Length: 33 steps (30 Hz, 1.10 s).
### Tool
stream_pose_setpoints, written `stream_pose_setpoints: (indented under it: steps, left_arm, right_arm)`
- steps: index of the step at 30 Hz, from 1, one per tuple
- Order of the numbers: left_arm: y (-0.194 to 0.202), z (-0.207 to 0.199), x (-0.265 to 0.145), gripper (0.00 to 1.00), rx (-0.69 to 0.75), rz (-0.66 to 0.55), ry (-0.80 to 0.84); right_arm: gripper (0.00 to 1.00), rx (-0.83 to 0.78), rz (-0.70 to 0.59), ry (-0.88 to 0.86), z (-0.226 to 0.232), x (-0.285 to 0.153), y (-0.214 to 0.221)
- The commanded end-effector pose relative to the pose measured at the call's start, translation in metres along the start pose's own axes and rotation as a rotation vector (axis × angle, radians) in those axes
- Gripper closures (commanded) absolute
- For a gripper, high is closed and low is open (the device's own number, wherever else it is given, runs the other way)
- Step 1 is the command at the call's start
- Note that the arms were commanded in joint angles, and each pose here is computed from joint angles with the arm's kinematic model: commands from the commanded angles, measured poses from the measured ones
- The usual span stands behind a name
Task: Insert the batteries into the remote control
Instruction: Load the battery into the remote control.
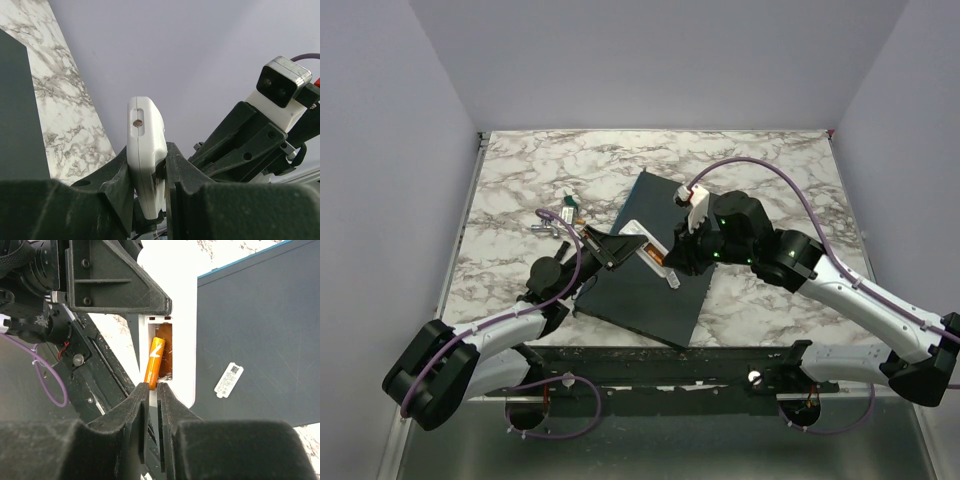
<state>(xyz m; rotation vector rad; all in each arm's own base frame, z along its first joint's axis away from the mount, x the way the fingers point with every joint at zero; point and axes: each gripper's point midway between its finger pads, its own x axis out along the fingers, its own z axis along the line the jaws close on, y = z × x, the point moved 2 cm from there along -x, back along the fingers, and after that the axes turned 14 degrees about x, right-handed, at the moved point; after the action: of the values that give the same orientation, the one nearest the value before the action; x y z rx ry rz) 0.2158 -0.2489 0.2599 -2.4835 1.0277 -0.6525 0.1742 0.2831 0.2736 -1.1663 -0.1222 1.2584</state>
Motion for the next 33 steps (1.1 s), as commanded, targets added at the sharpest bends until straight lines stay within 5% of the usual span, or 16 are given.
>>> stream_pose_setpoints:
  steps: [1,33]
  left_arm:
    - [-0.001,-0.011,-0.001,1.0,0.006,-0.003,0.054]
    - [-0.001,-0.013,0.0,1.0,0.003,-0.003,0.068]
  right_arm:
    - [0.81,0.006,-0.013,-0.012,0.001,0.005,-0.003]
    - [0.8,0.007,-0.005,0.0,-0.003,0.016,-0.002]
